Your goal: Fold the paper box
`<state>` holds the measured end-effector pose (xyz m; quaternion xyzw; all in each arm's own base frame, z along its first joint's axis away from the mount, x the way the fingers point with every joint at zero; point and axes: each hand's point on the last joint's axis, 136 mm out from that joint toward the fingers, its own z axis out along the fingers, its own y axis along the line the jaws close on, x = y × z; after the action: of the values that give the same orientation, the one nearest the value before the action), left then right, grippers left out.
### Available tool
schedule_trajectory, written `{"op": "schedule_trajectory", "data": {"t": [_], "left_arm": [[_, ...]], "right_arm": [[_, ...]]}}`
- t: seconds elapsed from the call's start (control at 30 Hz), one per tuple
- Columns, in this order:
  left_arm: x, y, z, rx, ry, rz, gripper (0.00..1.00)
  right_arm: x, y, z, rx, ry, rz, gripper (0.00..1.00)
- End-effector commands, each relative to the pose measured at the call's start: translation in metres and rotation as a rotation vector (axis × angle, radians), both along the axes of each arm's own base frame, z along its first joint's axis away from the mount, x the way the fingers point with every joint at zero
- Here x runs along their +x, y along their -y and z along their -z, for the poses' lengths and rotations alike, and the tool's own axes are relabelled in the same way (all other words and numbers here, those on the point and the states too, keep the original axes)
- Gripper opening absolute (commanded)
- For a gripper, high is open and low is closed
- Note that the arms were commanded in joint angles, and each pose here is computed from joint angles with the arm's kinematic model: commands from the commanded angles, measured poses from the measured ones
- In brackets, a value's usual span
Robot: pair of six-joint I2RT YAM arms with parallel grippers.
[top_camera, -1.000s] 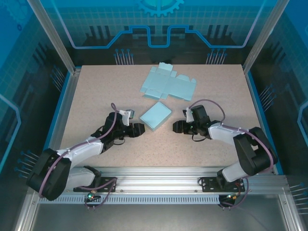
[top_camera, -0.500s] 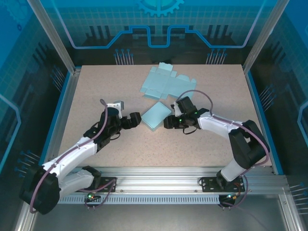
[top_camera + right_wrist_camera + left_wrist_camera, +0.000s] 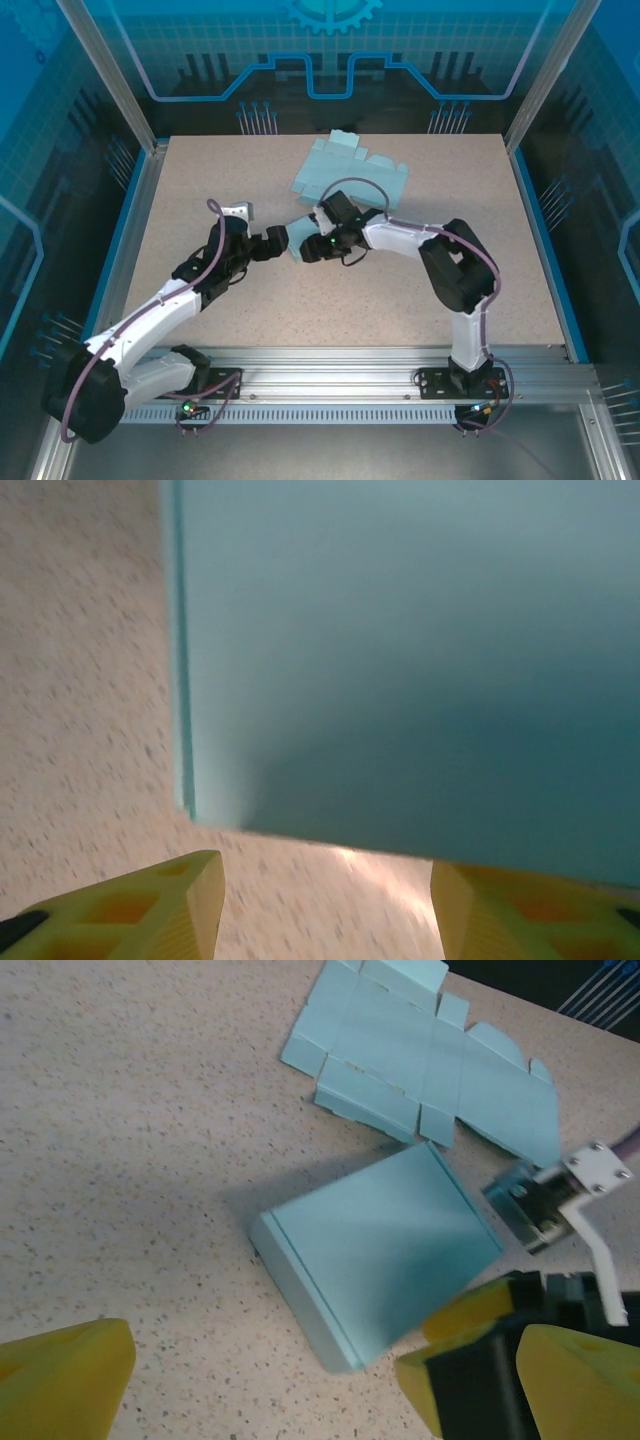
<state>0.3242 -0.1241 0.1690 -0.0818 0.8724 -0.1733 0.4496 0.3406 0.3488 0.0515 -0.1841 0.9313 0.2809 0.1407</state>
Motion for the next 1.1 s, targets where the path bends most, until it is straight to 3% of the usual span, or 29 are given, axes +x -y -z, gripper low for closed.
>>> {"op": "schedule_trajectory", "data": {"t": [0.0, 0.13, 0.33, 0.53, 0.67, 0.83, 1.07], "left_arm": [[0.013, -0.014, -0.025, 0.061, 0.067, -0.062, 0.99], [0.022, -0.019, -0.039, 0.102, 0.093, -0.084, 0.99], [0.043, 0.026, -0.038, 0.179, 0.068, 0.071, 0.99], [0.082, 0.101, -0.006, 0.265, -0.004, 0.19, 0.99], [0.106, 0.132, 0.024, 0.423, -0.054, 0.225, 0.99], [0.124, 0.128, 0.066, 0.614, -0.131, 0.188, 0.99], [0.129, 0.098, 0.096, 0.734, -0.199, 0.129, 0.99]], "right_arm": [[0.006, -0.033, -0.015, 0.068, -0.005, -0.086, 0.57], [0.014, -0.044, -0.037, 0.129, 0.009, -0.096, 0.57], [0.039, 0.044, -0.07, 0.076, 0.089, 0.113, 0.63], [0.067, 0.146, -0.089, -0.171, 0.263, 0.24, 0.66], [0.086, 0.186, -0.081, -0.331, 0.335, 0.24, 0.65], [0.103, 0.199, -0.066, -0.437, 0.373, 0.193, 0.65], [0.117, 0.203, -0.041, -0.463, 0.349, 0.17, 0.66]]}}
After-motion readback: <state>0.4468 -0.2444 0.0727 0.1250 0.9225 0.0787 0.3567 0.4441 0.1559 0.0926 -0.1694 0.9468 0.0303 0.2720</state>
